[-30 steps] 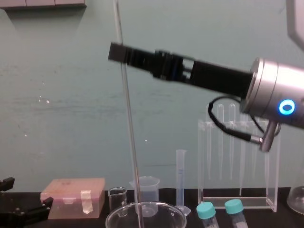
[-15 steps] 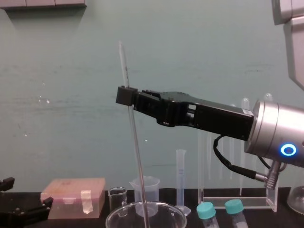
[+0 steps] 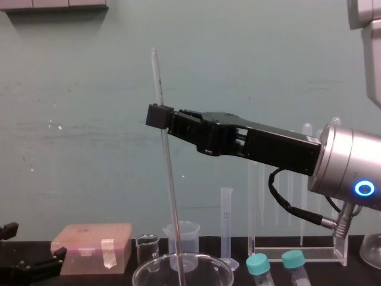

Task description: Hold the thermometer with one hand and immerse one end into the beaker, then reinsert it into the test tube rack.

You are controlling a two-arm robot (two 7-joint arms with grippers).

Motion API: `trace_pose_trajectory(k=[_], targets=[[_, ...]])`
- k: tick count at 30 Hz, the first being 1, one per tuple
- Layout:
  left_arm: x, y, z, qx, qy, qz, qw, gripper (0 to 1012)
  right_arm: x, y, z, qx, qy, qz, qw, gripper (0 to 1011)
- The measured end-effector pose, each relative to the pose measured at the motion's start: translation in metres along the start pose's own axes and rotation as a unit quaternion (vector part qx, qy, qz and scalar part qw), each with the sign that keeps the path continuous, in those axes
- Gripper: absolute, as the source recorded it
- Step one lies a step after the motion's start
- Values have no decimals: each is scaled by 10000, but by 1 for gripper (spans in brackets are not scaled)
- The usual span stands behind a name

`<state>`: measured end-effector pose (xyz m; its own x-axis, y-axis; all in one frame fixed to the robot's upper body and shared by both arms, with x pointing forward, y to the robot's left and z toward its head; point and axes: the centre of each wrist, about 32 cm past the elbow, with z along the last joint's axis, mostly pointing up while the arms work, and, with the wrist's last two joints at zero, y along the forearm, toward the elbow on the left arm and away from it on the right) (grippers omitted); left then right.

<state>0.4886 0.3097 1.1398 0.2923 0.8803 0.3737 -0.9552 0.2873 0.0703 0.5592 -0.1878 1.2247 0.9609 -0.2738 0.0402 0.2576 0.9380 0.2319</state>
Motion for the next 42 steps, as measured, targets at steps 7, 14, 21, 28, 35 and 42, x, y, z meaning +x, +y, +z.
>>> trace_pose_trajectory(k=[7, 14, 21, 28, 35, 42], targets=[[0, 0, 0, 0, -1, 0, 10000, 1008, -10, -8, -6, -32, 42, -5, 10000, 56], [0, 0, 0, 0, 0, 0, 10000, 1008, -7, -16, -17, -63, 73, -1, 10000, 56], [0, 0, 0, 0, 0, 0, 10000, 1008, 0, -17, -22, -66, 98, 6, 9999, 56], [0, 0, 0, 0, -1, 0, 10000, 1008, 10, -16, -24, -51, 119, 36, 9999, 56], [0, 0, 0, 0, 0, 0, 10000, 1008, 16, -14, -21, -52, 117, 49, 9999, 56], [0, 0, 0, 0, 0, 0, 10000, 1008, 21, -13, -19, -63, 110, 56, 9999, 56]])
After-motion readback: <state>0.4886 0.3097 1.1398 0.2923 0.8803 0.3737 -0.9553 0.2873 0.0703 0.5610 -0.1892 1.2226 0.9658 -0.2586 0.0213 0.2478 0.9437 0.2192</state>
